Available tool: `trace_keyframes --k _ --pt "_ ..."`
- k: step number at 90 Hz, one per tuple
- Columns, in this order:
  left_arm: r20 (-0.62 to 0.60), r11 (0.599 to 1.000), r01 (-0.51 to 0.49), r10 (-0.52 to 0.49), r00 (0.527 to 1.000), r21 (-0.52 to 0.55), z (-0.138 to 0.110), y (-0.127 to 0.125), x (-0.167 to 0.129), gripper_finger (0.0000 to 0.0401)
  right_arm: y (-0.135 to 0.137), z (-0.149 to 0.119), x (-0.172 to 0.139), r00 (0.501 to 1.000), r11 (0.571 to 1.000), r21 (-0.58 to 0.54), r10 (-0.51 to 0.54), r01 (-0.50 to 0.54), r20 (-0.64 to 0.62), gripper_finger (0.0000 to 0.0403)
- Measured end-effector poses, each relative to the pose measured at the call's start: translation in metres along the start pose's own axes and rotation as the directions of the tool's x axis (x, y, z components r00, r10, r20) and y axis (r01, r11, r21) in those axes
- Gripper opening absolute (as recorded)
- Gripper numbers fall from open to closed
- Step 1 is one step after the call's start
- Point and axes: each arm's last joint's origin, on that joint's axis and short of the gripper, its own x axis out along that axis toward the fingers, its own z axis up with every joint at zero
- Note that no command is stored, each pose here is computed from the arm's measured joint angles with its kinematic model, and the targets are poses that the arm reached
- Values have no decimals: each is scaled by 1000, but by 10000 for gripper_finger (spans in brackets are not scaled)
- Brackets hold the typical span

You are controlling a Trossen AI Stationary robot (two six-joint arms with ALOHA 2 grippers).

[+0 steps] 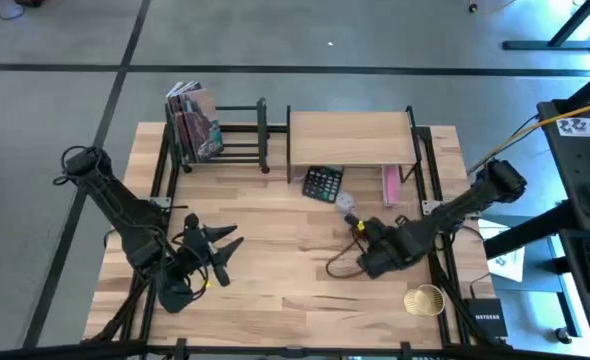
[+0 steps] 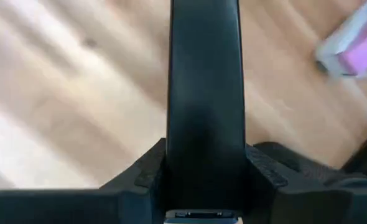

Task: Stock shelves
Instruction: Remove the black stapler from under the shelf

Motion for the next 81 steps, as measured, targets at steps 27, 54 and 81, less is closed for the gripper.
trace_keyframes --k 27,54,81 --pt "-6 1000 16 -16 1000 -13 0 -1 -3 143 62 24 -5 863 880 -365 416 -303 287 116" --pt "-10 992 122 -122 992 -36 1 -4 -33 143 98 125 58 675 814 -496 550 -302 492 116" --pt "42 993 114 -113 993 -11 2 -3 -43 143 129 209 107 665 795 -557 553 -241 501 116"
